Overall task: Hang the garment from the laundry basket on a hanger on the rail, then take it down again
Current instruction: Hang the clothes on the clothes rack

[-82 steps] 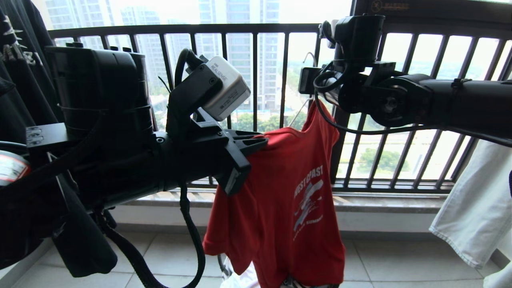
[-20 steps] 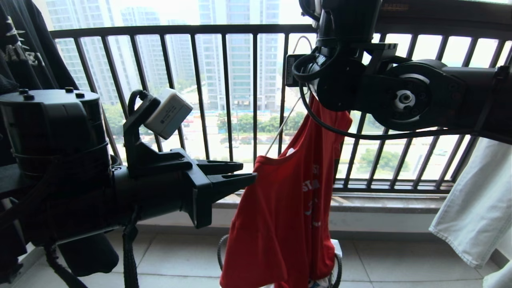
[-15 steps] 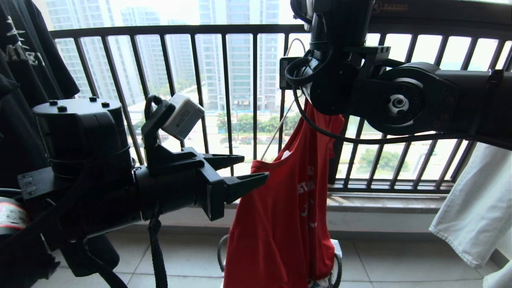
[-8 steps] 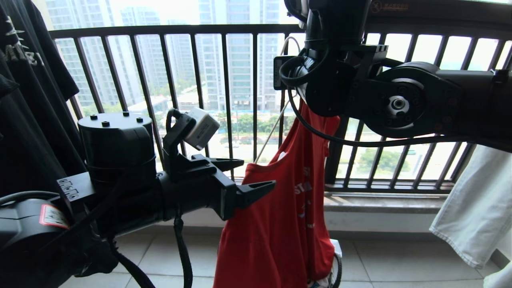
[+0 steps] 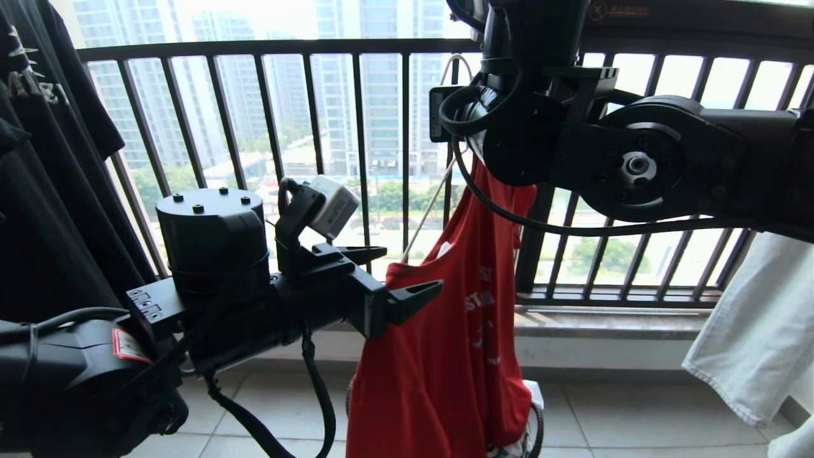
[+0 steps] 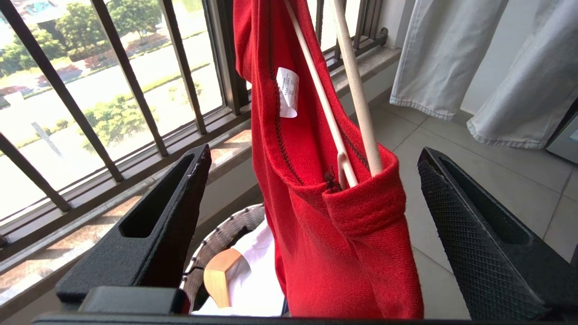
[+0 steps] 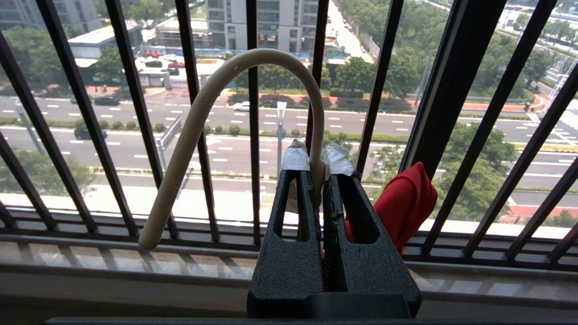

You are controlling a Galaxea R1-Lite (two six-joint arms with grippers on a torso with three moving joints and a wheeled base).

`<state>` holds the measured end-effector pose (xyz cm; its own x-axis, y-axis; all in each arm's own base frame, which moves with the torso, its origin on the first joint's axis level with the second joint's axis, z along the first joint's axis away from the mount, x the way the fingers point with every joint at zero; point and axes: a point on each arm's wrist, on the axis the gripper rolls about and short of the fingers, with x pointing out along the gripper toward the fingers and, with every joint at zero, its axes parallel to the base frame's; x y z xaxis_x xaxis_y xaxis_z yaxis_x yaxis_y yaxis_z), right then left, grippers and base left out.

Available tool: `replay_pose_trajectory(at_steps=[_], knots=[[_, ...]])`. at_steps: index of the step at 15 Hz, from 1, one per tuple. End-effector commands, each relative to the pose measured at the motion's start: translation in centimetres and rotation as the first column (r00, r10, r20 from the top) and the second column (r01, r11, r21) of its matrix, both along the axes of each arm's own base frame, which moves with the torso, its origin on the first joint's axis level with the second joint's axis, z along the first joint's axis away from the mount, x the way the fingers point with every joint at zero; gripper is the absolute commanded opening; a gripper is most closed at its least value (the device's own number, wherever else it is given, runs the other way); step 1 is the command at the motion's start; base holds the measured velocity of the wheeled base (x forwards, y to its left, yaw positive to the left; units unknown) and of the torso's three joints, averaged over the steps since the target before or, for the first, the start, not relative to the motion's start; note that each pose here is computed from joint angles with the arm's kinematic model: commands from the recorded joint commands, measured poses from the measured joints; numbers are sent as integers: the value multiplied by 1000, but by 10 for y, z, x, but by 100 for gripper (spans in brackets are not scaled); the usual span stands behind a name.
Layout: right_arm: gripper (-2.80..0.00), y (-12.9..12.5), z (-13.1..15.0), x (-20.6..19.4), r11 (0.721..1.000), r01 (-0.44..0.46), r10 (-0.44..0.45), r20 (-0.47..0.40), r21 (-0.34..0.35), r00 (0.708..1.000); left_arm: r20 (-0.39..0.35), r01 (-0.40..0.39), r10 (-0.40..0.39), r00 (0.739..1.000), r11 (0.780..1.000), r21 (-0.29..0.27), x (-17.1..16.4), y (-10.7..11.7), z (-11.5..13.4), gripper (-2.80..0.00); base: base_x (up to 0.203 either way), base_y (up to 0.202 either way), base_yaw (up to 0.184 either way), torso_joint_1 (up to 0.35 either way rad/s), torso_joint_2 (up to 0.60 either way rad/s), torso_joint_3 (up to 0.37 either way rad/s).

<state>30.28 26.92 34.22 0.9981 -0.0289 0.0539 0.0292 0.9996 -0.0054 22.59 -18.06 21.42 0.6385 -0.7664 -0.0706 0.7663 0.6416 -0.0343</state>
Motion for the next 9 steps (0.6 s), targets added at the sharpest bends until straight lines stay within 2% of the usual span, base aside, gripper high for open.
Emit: replay_pose_trajectory(at_steps=[1,9], knots=[[-280,0,1,-1,1000,5,-5,2,1,1000,-1,0,0,1000,1000,3,1,-1,-1,-280,0,0,0,0,0,0],[-280,2,1,-3,1000,4,-4,1,2,1000,10,0,0,1000,1000,-8,-1,1,3,-280,0,0,0,0,0,0]])
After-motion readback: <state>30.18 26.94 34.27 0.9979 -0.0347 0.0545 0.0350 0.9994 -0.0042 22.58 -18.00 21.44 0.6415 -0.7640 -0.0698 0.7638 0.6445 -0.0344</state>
